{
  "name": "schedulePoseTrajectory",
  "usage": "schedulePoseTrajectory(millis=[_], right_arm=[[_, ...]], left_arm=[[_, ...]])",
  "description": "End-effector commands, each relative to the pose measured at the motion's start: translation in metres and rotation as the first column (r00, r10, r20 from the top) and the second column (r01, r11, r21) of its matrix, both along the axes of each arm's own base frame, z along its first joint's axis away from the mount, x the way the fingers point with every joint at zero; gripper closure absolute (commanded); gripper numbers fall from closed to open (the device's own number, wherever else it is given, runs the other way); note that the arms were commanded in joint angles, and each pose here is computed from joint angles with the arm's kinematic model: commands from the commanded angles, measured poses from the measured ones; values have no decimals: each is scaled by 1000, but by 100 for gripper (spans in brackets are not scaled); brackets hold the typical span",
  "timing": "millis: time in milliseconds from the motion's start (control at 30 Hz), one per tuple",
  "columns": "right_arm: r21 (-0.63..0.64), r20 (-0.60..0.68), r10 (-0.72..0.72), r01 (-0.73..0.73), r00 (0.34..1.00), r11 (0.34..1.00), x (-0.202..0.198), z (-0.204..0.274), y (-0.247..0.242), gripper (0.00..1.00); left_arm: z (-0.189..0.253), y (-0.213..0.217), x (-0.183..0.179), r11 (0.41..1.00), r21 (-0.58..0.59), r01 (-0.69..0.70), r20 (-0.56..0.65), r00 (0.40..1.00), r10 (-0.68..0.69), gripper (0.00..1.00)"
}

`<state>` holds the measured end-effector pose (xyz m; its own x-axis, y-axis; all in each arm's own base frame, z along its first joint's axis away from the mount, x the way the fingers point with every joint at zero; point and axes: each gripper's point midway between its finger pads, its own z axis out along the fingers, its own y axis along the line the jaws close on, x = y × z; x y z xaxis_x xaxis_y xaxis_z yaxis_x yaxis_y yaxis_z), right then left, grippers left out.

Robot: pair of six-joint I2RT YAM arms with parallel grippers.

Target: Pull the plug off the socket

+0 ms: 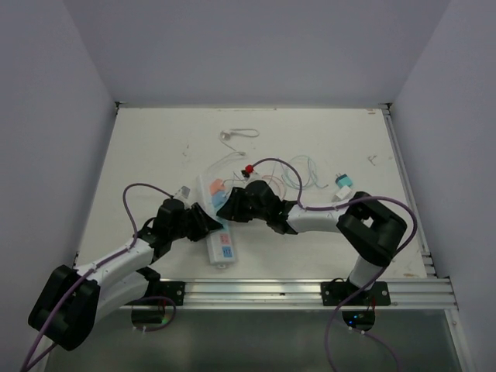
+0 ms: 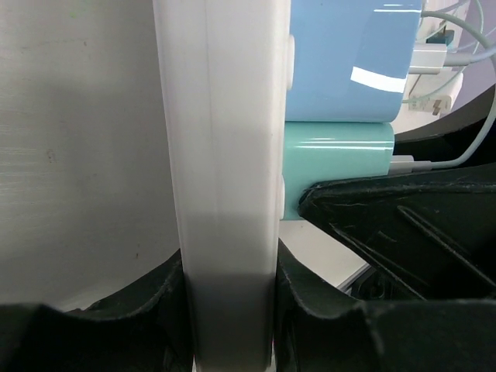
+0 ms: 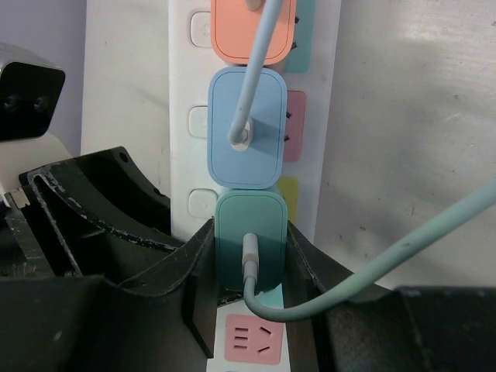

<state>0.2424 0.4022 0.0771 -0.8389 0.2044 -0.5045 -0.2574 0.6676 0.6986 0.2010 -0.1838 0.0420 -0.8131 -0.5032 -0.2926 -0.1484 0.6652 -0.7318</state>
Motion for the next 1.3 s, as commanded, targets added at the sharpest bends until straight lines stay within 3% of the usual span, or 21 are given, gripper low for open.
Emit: schedulePoseTrajectory(millis=[0, 433, 700, 967, 1267], right_arm=[[122, 103, -114, 102, 988, 987, 39, 52, -20, 100], [159, 92, -139, 123, 986, 980, 45, 61, -46, 100], [118, 74, -288, 278, 955, 953, 68, 50, -130, 100], [-15, 40, -414, 414, 910, 910, 75, 19, -212, 100], [-14, -101, -433, 434, 896, 901, 77, -16, -230, 97]], left_arm=[[-40, 40, -13, 976, 191, -109, -109, 985, 131, 100], [-40, 46, -11, 965, 218, -146, -113, 978, 174, 100], [-32, 40, -5, 972, 196, -129, -86, 985, 148, 100], [-24, 33, 0, 980, 178, -93, -65, 992, 106, 100], [-13, 25, 5, 987, 145, -62, -20, 998, 65, 100]])
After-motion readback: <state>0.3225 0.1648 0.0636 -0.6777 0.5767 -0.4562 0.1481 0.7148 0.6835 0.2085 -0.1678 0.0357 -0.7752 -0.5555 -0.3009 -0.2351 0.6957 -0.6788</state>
